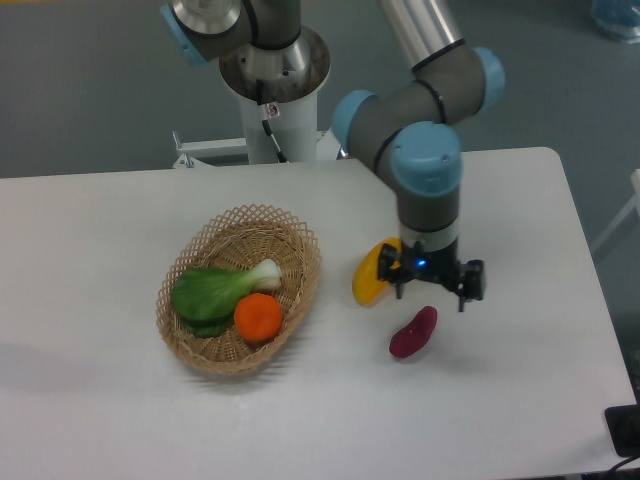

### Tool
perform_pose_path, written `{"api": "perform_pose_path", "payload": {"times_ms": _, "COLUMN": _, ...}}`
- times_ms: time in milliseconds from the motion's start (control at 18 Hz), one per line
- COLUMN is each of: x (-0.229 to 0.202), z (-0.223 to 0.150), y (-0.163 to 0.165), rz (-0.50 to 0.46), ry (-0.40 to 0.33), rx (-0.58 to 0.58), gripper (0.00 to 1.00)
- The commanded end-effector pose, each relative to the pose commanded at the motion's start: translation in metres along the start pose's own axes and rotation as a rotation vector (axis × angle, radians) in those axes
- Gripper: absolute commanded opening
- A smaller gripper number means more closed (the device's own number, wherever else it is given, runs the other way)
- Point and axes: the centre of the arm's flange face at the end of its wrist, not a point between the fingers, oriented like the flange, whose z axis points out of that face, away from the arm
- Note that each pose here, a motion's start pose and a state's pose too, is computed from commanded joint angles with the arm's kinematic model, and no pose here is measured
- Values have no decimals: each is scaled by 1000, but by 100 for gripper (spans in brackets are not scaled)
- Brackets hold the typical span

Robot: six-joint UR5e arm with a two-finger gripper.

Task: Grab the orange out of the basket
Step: 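Move the open gripper over the wicker basket toward the orange, then lower the gripper into the basket and close it on the orange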

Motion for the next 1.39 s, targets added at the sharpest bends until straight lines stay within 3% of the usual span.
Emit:
{"api": "perform_pose_path", "payload": {"times_ms": 167, "x": 22, "z": -2, "y": -13, "rz": -58, "ry": 12, "rx": 10, "gripper": 100}}
{"api": "perform_pose_path", "payload": {"times_ms": 389, "x": 44, "z": -3, "y": -24, "rz": -260, "ry": 57, "rx": 35, "gripper": 100}}
{"api": "perform_pose_path", "payload": {"times_ms": 611, "x": 94, "z": 1, "y": -38, "rz": -212, "ry": 107, "rx": 36, "gripper": 100}}
{"api": "perform_pose_path", "payload": {"times_ms": 889, "x": 149, "z": -1, "y": -53, "rz": -284, "ry": 140, "rx": 26, "gripper": 100}}
{"api": "perform_pose_path", "payload": {"times_ms": 1111, "x": 175, "z": -1, "y": -48, "rz": -370, "ry": 118, "rx": -7, "gripper": 100}}
{"api": "perform_pose_path", "payload": {"times_ms": 1389, "x": 194, "z": 16, "y": -25, "rz": -357, "ry": 102, "rx": -71, "gripper": 100}}
